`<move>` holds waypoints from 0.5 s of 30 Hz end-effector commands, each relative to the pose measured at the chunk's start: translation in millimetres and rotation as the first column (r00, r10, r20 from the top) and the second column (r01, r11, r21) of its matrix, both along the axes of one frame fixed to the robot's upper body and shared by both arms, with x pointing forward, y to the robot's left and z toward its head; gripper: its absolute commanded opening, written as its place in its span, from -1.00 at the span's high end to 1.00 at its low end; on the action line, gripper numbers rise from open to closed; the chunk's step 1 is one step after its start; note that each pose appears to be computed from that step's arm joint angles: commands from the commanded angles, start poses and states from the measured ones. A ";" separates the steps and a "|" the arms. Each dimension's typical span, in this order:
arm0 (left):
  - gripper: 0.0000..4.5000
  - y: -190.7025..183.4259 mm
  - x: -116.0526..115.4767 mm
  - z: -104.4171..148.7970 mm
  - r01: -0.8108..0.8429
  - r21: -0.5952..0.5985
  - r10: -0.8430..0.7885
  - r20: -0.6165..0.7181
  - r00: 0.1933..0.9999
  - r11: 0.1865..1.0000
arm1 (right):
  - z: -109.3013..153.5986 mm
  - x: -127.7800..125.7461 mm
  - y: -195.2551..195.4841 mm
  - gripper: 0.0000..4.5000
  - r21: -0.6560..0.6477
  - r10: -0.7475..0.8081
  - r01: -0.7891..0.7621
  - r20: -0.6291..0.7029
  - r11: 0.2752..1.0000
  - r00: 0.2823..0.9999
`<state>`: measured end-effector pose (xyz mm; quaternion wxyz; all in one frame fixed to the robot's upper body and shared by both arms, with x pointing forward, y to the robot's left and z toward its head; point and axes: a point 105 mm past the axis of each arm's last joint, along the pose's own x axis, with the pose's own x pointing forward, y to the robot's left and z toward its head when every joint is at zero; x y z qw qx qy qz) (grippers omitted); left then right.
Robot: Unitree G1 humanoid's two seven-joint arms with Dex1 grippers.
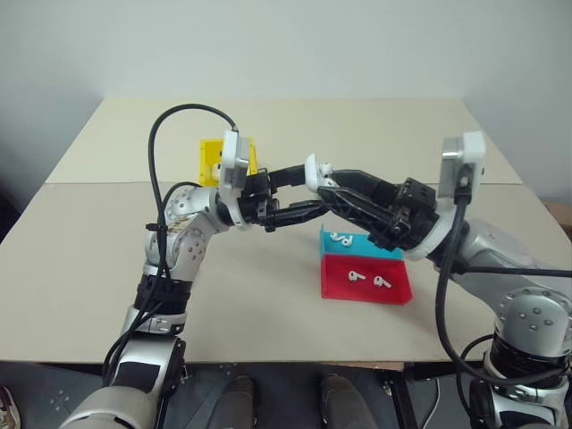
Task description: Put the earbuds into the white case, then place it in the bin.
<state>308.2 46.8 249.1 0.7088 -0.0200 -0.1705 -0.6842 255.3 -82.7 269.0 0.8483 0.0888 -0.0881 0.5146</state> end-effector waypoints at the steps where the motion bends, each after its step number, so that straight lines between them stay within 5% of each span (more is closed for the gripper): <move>1: -0.24 1.1 -5.0 9.9 0.007 -0.022 -0.006 0.050 0.999 1.000 | 7.9 -7.3 -7.3 -0.61 0.003 0.001 -0.001 0.040 1.000 0.999; 5: -0.24 3.1 3.4 -6.2 -0.038 0.025 0.038 0.007 0.999 0.999 | 15.6 -25.6 -16.1 -0.61 -0.004 0.062 -0.062 0.081 0.998 0.995; 9: -0.24 -4.0 14.6 -24.9 -0.127 0.113 0.125 0.026 0.992 0.985 | 24.5 -33.5 -17.1 -0.08 -0.048 0.093 -0.088 0.122 0.995 0.988; 15: -0.24 -25.7 29.6 -34.6 -0.233 0.173 0.219 0.095 0.971 0.957 | 38.3 -20.4 -8.1 0.77 -0.383 0.095 0.009 0.253 0.924 0.963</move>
